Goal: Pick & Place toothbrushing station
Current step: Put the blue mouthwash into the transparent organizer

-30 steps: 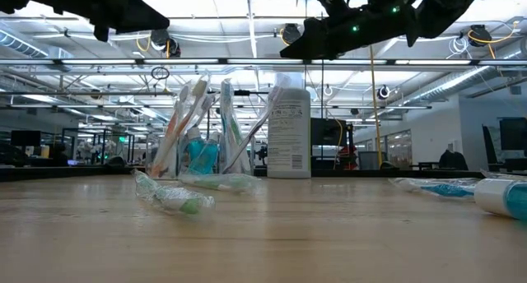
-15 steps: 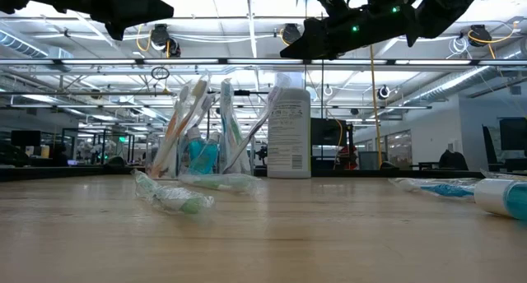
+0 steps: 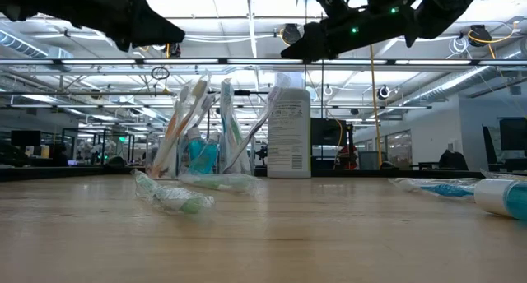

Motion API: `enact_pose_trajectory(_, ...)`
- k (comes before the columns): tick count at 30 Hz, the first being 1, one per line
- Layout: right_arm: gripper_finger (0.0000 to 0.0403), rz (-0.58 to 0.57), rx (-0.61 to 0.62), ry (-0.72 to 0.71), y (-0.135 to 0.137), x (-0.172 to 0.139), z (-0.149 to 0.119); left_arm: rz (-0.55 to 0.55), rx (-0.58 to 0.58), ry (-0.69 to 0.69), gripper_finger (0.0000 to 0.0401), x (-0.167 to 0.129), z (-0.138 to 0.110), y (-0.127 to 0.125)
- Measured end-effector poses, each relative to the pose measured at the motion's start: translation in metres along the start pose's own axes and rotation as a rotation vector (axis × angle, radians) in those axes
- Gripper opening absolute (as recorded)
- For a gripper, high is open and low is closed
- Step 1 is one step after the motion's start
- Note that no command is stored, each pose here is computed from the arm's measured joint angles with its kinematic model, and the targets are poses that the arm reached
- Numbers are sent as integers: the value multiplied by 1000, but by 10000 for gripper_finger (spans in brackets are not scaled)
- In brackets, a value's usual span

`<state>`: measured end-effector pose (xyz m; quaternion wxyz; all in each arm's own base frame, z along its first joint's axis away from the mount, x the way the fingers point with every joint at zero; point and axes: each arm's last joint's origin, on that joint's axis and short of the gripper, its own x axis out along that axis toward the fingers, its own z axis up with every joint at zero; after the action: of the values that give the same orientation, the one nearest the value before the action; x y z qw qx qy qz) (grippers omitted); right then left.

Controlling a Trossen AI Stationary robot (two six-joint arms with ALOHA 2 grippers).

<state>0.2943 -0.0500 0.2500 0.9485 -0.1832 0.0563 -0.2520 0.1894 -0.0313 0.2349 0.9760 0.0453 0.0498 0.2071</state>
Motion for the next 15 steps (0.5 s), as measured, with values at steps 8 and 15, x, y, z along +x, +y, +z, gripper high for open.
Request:
enact_pose_trajectory(8, 160, 13, -15, 33, 1, 0, -3, 29, 26, 31, 127, 7, -6, 1)
enact_pose_trajectory(15, 160, 24, 6, 111, -1, 1, -13, 56, 87, 50, 129, 13, -9, 5)
